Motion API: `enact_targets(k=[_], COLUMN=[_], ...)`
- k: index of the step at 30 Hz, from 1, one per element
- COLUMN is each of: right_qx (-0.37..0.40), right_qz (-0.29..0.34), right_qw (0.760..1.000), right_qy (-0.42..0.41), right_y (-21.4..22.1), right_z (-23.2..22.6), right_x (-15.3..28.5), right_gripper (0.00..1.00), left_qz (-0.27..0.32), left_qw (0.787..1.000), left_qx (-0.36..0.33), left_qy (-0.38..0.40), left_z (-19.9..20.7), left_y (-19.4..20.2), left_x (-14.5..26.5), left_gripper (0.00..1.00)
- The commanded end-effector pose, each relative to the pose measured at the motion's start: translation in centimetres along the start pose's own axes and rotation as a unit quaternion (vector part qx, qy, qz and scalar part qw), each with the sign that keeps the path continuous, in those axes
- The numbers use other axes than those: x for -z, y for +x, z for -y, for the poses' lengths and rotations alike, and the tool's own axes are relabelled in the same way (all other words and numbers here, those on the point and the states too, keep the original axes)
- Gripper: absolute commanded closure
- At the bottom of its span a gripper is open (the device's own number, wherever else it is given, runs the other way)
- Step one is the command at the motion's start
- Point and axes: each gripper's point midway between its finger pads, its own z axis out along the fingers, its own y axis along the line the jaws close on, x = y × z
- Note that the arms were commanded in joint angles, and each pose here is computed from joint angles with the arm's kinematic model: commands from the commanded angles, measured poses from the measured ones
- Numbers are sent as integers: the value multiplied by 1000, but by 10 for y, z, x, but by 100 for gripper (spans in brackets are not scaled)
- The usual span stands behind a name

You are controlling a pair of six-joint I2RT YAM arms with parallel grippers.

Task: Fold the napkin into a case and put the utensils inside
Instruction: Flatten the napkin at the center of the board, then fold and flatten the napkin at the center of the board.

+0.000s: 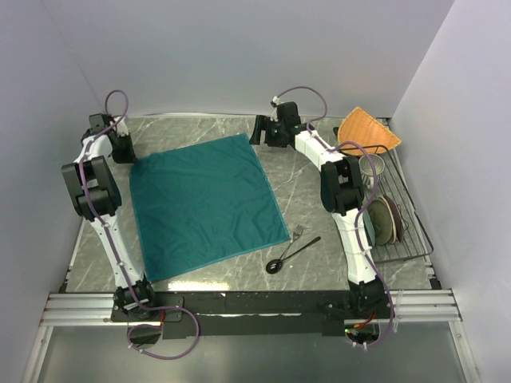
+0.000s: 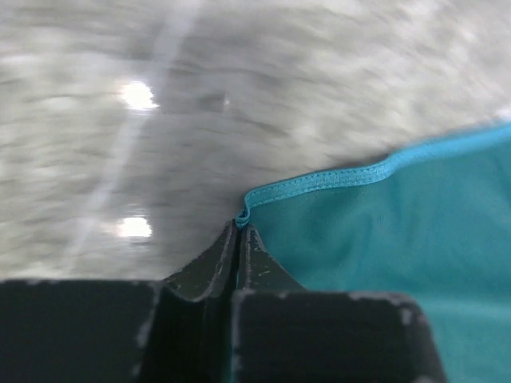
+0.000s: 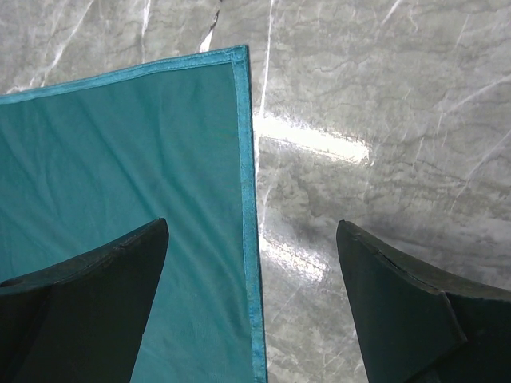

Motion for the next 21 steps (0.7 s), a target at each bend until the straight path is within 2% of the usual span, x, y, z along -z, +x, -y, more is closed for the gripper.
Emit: enact_targets(k=[1, 2, 6, 10, 11, 12, 14, 15, 17, 18, 19, 21], right_qx=[16, 16, 26, 46, 48, 52, 67, 72, 82, 83, 84, 80], right_qz=[38, 36, 25, 14, 5, 2, -14, -18, -33, -36, -41, -49], right_qw=[999, 999, 998, 997, 997, 997, 996, 996, 994, 994, 994, 994], right_qy=[-23, -24, -44, -55, -52, -53, -57, -58, -58, -58, -57, -57], right_y=[-38, -37, -35, -34, -31, -31, -24, -23, -16, -15, -13, -10], right_z=[-19, -18, -19, -18, -15, -15, -14, -13, -12, -12, -11, -12], right_x=[33, 34, 42, 52, 54, 56, 60, 62, 66, 68, 69, 73], right_gripper=[6, 6, 5, 5, 5, 5, 5, 5, 5, 5, 6, 7], left_qz=[-3, 13, 2, -45, -48, -75, -81, -117, -128, -162, -169, -189], left_qw=[993, 990, 968, 940, 933, 928, 912, 906, 888, 881, 867, 854], left_qx=[-84, -118, -215, -293, -304, -303, -335, -331, -365, -363, -388, -401], left_qy=[77, 80, 127, 170, 187, 202, 221, 238, 248, 256, 264, 272], left_z=[66, 76, 132, 153, 162, 161, 163, 162, 158, 152, 148, 142], left_y=[0, -9, 13, 73, 83, 109, 128, 158, 179, 206, 217, 244], left_x=[24, 38, 65, 93, 110, 115, 135, 142, 155, 162, 165, 176], left_gripper=[99, 99, 99, 99, 99, 99, 99, 99, 99, 99, 99, 99])
